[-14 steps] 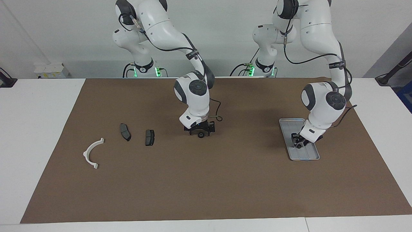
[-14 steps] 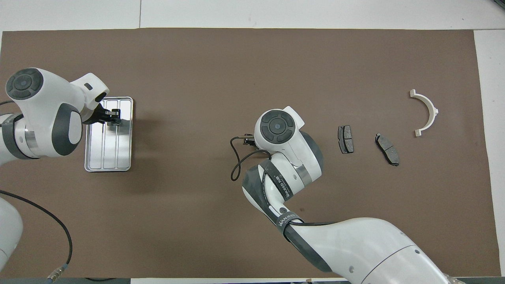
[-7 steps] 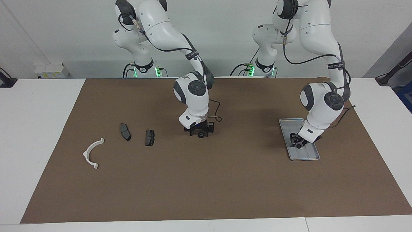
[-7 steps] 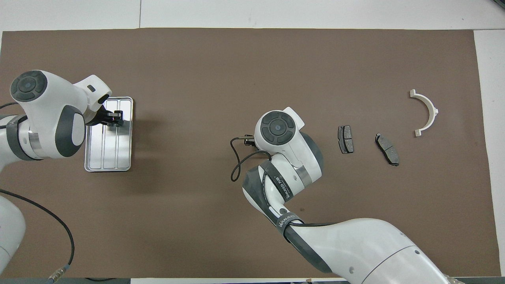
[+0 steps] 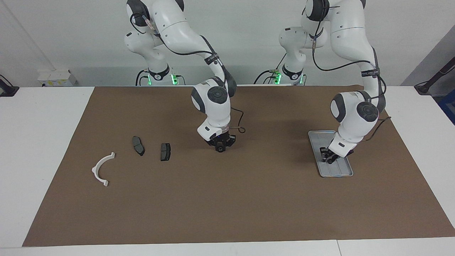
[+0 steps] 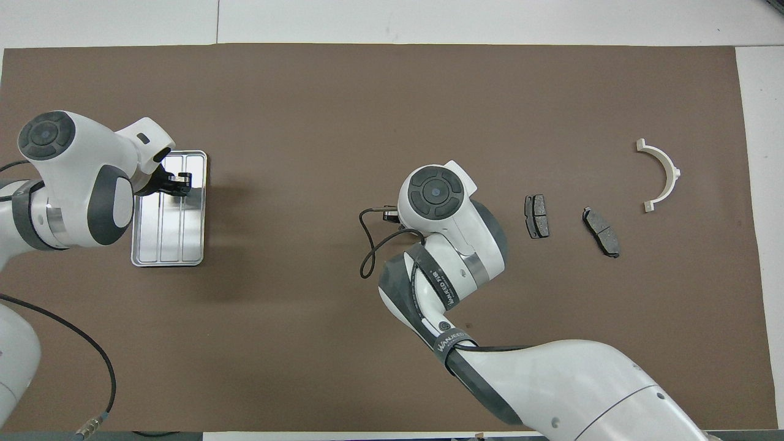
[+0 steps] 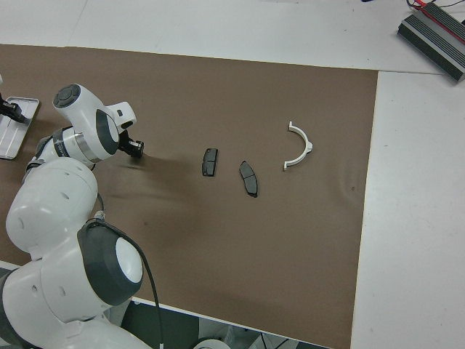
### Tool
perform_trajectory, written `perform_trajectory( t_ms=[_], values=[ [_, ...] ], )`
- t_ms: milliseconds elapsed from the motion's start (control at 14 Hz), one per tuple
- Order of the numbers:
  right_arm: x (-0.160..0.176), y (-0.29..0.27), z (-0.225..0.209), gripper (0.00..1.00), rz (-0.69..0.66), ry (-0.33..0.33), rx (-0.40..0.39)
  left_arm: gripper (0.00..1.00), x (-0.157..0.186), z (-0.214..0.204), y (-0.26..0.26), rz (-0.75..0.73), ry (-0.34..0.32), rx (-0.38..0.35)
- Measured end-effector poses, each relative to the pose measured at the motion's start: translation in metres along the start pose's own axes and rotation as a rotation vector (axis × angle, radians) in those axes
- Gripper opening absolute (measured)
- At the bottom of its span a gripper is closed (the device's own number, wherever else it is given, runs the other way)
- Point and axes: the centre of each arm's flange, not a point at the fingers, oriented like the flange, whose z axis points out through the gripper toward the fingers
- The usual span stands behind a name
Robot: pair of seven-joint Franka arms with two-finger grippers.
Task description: Place bearing gear from tray to pile
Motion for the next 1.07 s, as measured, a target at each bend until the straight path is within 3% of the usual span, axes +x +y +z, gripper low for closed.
perform_trajectory(
  t_ms=[287,645,860,1074],
  values=[
    [0.051,0.075,-0.062,0.35,-0.056,0.037,0.016,0.23,0.001,-0.001,0.0,0.0,0.0,0.0],
    [0.119,0.282,-0.078,0.35,-0.22,0.049,-0.011,0.23,0.019,-0.036,0.016,-0.071,0.001,-0.027],
    [0.127,0.355,-0.066,0.35,-0.227,0.034,-0.02,0.23,0.027,-0.059,0.08,-0.171,0.012,-0.051],
    [0.128,0.351,-0.049,0.35,-0.238,0.031,-0.018,0.23,0.019,-0.084,0.181,-0.256,0.0,-0.057]
  ],
)
